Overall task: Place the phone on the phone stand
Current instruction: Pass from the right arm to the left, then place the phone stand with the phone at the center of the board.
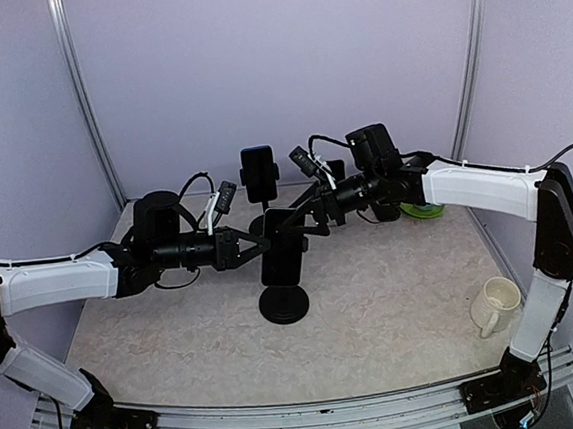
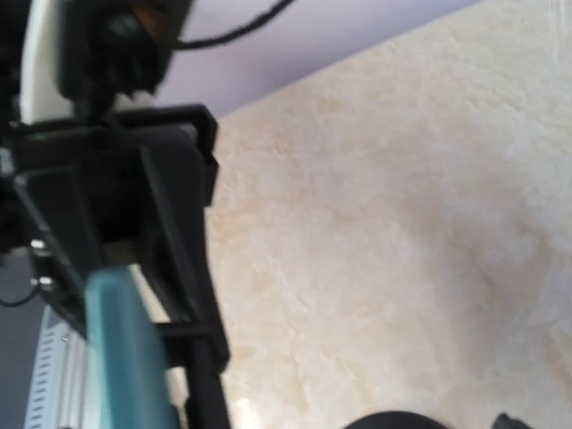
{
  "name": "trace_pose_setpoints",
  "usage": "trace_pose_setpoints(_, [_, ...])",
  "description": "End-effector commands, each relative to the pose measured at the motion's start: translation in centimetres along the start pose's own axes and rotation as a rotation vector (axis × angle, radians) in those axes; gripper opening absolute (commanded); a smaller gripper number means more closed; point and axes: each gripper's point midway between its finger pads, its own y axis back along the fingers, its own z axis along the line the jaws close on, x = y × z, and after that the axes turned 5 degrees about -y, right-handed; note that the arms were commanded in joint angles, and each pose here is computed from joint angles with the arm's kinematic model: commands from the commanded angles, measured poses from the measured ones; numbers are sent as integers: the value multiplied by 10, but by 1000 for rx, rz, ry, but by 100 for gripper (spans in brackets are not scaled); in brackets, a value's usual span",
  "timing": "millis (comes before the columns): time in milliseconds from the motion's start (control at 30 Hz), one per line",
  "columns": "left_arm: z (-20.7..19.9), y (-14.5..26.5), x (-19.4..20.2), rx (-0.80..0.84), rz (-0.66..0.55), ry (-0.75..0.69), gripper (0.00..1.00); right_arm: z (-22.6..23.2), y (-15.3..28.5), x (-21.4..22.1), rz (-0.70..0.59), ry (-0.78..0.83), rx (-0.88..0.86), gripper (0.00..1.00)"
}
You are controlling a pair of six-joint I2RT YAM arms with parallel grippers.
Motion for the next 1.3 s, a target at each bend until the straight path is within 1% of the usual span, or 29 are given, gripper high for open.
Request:
trace_pose_setpoints(0, [-4,9,-9,-13,-45,-29,0,19,11,-7,-37,-3,-87,100])
trace_pose_setpoints(67, [-4,13,-11,-25,-63,-28,0,26,13,-1,-36,-7,-116,100])
trace_pose_setpoints(167, [-6,22,-18,-45,-99,-43,0,32,19,1,-42,3,-115,100])
trace_pose_setpoints(600, [-9,68,-58,-118,-234,-209,0,50,47,12,-68,31,-81,100])
trace_pose_setpoints(1000, [18,126,-107,-113,-374,-295,0,72,75,18,-99,63,-46,100])
trace_pose_setpoints(1200, [37,139,-124,-116,-389,-312,0,82,87,27,-114,73,-30,100])
trace_pose_setpoints(1267, [50,147,-130,-138,-396,-317,0,85,91,31,-118,77,-22,100])
